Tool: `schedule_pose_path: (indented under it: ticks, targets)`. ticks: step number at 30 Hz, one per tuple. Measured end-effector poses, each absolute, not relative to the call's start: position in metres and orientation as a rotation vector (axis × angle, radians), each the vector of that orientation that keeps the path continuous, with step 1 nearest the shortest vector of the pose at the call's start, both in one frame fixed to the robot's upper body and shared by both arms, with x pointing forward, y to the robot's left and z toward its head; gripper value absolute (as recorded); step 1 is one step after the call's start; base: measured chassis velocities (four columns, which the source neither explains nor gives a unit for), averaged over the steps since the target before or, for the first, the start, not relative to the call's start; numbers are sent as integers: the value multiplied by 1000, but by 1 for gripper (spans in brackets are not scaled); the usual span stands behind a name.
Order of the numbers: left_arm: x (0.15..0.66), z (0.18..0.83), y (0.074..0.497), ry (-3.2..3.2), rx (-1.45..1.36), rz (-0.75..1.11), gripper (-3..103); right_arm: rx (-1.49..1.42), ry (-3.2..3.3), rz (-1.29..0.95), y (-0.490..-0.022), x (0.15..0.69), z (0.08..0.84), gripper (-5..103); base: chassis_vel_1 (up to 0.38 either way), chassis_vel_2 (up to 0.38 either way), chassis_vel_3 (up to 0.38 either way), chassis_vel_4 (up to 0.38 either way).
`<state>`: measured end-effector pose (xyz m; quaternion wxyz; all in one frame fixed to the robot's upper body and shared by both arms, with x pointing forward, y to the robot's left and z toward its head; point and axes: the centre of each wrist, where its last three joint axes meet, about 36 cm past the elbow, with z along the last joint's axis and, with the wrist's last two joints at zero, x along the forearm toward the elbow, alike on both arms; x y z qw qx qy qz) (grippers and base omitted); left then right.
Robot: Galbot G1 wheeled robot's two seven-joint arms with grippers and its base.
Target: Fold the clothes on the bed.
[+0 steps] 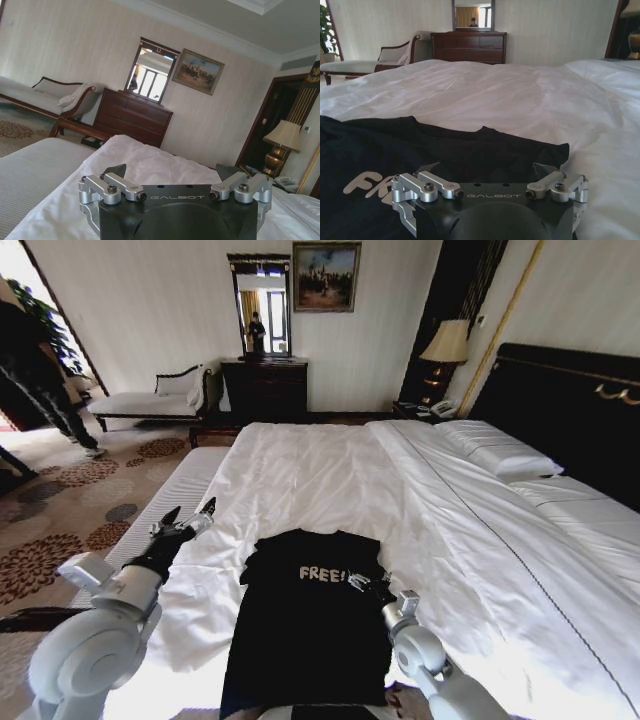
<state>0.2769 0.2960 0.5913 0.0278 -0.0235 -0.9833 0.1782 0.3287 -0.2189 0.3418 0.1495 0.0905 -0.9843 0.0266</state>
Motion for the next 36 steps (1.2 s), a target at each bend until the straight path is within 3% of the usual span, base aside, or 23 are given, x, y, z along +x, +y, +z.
schedule_pose_path:
  ticks: [7, 10, 18, 33, 36]
  targets:
    - [277, 583, 292, -3003, -35, 591, 100, 303, -2863, 509, -216, 343, 309, 100, 0, 0, 0, 0]
    - [277, 582, 291, -2994, -34, 593, 100, 299, -2847, 588, -221, 346, 301, 100, 0, 0, 0, 0]
    - [278, 580, 290, -2988, -26, 590, 100, 326, -2848, 528, -213, 340, 304, 100, 0, 0, 0, 0]
    - [274, 576, 293, -2964, 20, 583, 100, 144, -2782, 738, -227, 365, 273, 103, 0, 0, 0, 0]
    - [274, 575, 293, -2962, 25, 588, 100, 144, -2807, 731, -227, 365, 275, 95, 0, 0, 0, 0]
